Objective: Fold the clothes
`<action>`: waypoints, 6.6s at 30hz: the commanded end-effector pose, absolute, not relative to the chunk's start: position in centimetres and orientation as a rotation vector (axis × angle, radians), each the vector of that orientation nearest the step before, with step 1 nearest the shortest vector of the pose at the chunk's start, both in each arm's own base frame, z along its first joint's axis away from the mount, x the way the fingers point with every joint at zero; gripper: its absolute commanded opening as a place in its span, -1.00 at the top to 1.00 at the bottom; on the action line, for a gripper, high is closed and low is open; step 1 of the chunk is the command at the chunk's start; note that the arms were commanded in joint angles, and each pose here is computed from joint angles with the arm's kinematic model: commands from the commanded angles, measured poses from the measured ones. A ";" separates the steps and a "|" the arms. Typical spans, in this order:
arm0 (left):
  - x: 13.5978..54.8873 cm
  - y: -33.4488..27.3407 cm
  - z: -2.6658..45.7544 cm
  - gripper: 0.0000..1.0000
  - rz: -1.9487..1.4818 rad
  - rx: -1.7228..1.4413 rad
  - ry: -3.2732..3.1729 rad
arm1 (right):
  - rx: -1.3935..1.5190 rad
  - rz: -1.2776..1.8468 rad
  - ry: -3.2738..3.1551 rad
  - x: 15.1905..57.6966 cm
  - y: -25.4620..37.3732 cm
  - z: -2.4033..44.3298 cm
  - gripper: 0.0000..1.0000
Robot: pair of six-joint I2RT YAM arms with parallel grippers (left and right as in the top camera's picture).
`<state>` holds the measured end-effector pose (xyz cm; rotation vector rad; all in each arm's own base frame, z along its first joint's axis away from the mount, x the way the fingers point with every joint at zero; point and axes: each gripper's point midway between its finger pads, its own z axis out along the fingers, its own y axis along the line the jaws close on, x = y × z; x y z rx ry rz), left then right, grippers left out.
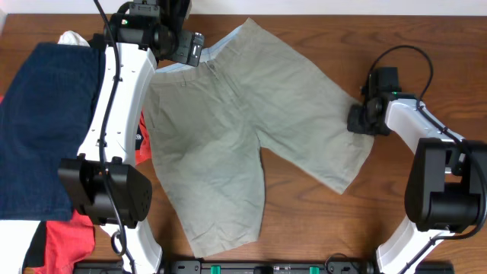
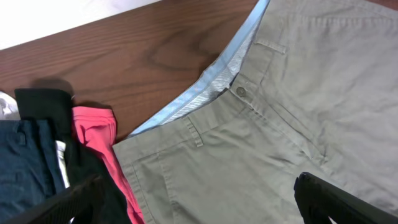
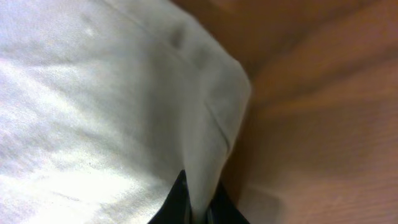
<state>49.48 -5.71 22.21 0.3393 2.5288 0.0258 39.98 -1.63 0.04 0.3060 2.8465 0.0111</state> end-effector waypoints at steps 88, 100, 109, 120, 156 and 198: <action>48.6 -7.0 19.4 -0.96 -0.101 0.373 2.619 | 0.497 0.231 2.767 41.7 -8.9 5.7 0.97; 49.8 -22.0 11.7 -0.96 -0.441 0.956 2.437 | 0.478 0.329 2.698 43.2 -8.7 7.9 -0.98; 50.5 -25.9 4.3 -0.95 -0.105 1.070 2.456 | 0.468 0.333 2.757 41.9 -8.4 7.6 -0.98; 51.6 -21.4 0.6 -0.96 0.113 0.915 2.592 | 0.474 0.338 2.771 41.6 -8.2 7.4 -0.99; 43.1 -6.4 22.3 -0.96 0.105 0.022 2.743 | 0.572 0.126 2.619 36.7 -8.7 18.7 -0.99; 29.6 -8.4 -0.1 -0.59 -0.096 -0.971 2.786 | 0.797 0.130 2.708 28.9 -2.0 9.9 -0.75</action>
